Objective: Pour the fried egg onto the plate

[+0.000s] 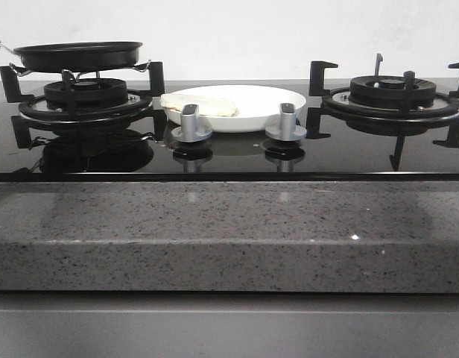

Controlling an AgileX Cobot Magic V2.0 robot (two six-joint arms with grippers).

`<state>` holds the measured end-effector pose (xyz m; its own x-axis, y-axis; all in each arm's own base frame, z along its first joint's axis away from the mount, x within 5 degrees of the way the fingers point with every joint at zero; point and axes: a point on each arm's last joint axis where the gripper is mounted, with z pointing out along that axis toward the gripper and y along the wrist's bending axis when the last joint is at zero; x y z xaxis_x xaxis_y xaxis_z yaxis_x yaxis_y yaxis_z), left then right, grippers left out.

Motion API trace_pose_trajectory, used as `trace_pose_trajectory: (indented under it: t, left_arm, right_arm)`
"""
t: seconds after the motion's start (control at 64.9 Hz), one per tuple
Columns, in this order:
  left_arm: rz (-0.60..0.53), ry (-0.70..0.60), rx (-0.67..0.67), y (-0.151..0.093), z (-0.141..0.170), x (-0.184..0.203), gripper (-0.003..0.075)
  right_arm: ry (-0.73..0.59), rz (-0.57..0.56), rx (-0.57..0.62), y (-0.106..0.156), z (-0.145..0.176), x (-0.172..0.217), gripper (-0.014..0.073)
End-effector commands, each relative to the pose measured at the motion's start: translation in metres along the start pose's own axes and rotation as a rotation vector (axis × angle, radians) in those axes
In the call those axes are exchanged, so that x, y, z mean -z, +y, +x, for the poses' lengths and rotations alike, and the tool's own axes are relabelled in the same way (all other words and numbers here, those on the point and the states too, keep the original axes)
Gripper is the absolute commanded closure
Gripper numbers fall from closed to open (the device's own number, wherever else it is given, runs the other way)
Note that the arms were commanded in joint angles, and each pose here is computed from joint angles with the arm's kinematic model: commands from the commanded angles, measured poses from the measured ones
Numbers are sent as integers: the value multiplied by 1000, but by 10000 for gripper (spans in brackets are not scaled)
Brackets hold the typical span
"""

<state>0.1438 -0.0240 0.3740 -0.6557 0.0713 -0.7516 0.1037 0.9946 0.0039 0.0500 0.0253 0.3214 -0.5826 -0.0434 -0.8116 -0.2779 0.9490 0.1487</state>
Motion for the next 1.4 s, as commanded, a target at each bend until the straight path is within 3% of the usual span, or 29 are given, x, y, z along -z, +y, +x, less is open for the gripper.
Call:
trace_pose_trajectory:
  t: [0.0, 0.616, 0.832, 1.032, 1.386]
  left_arm:
    - [15, -83, 6, -2, -11, 6, 739]
    - [1, -123, 17, 2, -6, 15, 739]
    - [-17, -406, 133, 13, 27, 29, 739]
    - [16, -626, 175, 12, 83, 15, 739]
    - [46, -844, 207, 11, 157, -20, 739]
  right_arm:
    - [-62, -1, 10, 1, -10, 4, 662]
    - [-62, -1, 10, 1, -10, 4, 662]
    - [-62, 0, 10, 1, -10, 4, 662]
    - [-62, 0, 10, 1, -10, 4, 662]
    - [-62, 0, 10, 1, -10, 4, 662]
